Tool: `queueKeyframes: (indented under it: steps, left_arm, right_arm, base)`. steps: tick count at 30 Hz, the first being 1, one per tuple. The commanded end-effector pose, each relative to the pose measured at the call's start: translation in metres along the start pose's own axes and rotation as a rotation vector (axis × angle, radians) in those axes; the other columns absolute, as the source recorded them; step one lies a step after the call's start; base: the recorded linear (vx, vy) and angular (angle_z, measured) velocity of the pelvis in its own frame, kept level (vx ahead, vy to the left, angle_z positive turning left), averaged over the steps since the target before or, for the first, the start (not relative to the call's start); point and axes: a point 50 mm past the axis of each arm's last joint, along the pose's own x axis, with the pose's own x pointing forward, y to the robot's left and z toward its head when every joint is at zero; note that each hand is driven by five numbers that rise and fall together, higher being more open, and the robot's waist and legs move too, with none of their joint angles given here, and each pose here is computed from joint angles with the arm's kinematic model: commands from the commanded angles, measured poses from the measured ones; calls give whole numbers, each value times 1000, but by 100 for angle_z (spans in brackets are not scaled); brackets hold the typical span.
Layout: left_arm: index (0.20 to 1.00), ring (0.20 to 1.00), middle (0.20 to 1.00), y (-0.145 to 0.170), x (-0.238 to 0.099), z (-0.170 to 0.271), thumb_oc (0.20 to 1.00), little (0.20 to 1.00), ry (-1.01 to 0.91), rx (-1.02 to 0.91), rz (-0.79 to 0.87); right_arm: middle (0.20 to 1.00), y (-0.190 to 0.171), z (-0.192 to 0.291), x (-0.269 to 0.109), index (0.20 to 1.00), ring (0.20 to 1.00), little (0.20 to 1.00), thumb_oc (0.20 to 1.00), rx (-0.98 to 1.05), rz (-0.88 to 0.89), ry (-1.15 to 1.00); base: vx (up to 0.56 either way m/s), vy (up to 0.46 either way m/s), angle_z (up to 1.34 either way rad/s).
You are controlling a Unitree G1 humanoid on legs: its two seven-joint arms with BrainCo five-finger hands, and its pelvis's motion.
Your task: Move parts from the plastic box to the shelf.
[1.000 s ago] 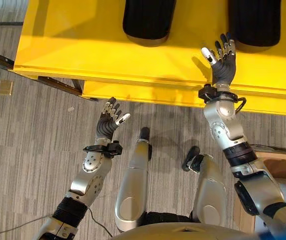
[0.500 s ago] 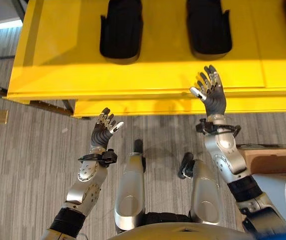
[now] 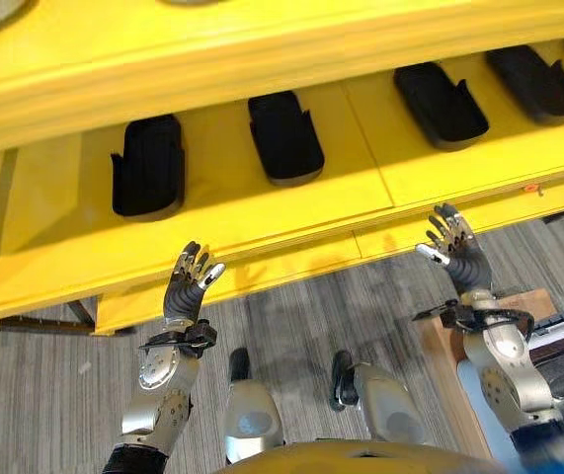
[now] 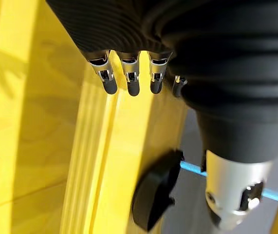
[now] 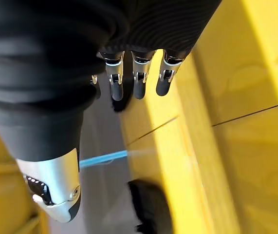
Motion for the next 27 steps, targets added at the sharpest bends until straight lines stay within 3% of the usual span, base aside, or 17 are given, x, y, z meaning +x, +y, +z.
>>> queueKeyframes:
  steps: [1,15,27]
  left_arm:
    - [1000,1000,1000,4,-6,7,1000,1000,-35,73,-38]
    - [1000,1000,1000,14,-18,2,1000,1000,1,74,-1]
    - [1000,1000,1000,27,-18,14,1000,1000,-24,125,42]
  right_arm:
    - [1000,2,13,4,1000,1000,1000,1000,59,35,-64]
    - [1000,23,-7,0,1000,1000,1000,1000,140,82,12]
    - [1000,40,-11,8,1000,1000,1000,1000,162,109,25]
  base:
    - [114,-37,13]
    - [122,50,-57]
    - [-44,70,-115]
